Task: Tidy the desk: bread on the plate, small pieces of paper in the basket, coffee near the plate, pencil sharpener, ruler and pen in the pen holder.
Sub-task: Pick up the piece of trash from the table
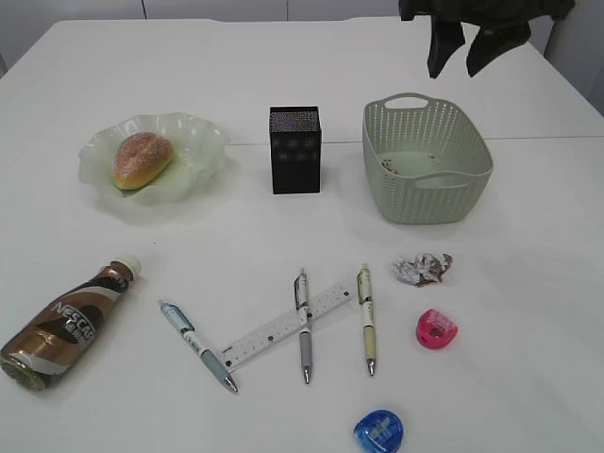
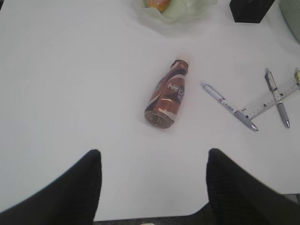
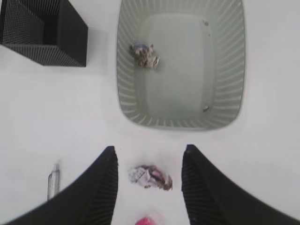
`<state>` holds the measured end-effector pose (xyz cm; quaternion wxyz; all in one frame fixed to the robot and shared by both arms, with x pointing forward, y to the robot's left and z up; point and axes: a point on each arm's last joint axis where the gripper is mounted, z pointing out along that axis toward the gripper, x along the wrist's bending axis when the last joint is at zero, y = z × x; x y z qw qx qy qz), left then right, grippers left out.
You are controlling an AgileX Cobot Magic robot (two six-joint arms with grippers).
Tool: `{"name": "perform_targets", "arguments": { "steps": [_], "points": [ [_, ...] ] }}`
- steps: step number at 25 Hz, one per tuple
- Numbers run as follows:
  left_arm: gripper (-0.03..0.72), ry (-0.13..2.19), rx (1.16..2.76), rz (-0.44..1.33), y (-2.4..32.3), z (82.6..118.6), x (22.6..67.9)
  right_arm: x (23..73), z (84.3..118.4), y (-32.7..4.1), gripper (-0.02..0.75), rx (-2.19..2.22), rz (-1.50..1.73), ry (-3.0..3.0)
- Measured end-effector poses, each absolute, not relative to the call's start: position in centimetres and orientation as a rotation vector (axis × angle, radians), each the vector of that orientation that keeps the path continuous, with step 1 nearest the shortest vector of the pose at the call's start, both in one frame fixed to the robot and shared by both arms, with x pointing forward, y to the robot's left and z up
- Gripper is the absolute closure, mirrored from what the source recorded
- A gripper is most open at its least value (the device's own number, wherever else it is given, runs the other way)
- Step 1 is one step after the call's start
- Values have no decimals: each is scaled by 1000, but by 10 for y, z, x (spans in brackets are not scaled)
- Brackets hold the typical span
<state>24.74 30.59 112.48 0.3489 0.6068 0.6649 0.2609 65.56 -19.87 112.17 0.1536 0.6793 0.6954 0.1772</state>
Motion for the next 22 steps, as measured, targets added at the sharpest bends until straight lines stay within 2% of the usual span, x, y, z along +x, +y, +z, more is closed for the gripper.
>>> {"name": "perform_targets", "arguments": {
  "steps": [9, 22],
  "points": [
    [182, 1713, 1572, 642, 303, 1125, 247, 603, 1118, -204, 376, 1962, 463, 2138],
    [182, 1710, 1571, 632, 303, 1125, 247, 610, 1064, -202, 375, 1970, 266, 2282]
  ]
}}
